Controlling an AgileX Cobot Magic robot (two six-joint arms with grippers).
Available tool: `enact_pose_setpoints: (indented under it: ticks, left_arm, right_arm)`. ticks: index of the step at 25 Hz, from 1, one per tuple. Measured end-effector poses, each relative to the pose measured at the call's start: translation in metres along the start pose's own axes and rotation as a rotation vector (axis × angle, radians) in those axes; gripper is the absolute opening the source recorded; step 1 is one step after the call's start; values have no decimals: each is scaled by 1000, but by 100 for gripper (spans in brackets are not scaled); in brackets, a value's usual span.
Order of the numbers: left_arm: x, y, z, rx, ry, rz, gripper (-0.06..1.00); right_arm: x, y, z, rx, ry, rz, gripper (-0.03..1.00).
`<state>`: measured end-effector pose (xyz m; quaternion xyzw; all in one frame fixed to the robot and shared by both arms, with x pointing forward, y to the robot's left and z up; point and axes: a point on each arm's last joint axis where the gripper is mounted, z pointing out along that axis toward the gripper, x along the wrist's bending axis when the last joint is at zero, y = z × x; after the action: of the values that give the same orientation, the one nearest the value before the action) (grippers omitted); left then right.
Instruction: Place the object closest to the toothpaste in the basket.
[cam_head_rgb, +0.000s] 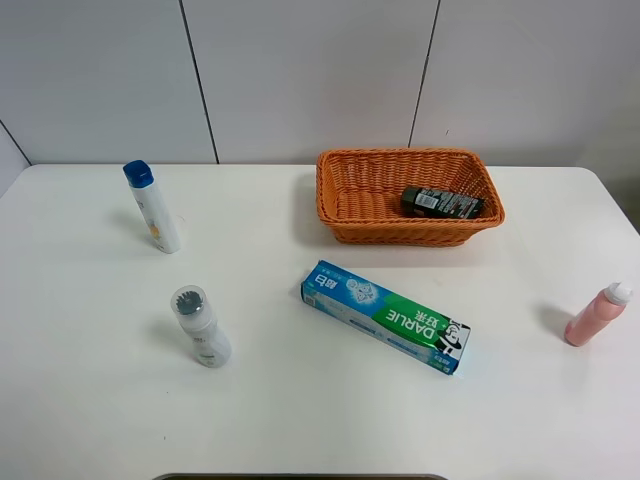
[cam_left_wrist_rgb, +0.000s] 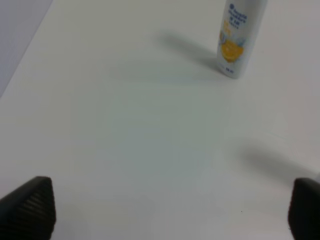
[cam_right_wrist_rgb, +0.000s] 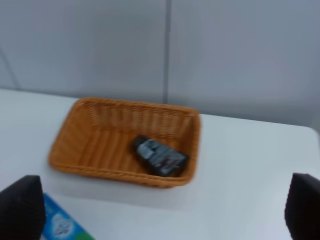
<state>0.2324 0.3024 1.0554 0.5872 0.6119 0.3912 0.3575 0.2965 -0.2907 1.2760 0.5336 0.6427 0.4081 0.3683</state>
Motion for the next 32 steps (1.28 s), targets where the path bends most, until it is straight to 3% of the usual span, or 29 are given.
enact_pose_setpoints:
  ticks: [5,12,26,32]
  left_arm:
    - [0,0,0,0,0,0,94]
    - [0,0,0,0,0,0,94]
    - [0,0,0,0,0,0,94]
    - [0,0,0,0,0,0,94]
  right_arm:
    - [-1,-15,-45,-115,-87,8,99]
    - [3,-56,-78,-189,-93,26,99]
    - [7,-182,-1,108,-85,90,99]
    - [8,-210,12,41,-89,91,99]
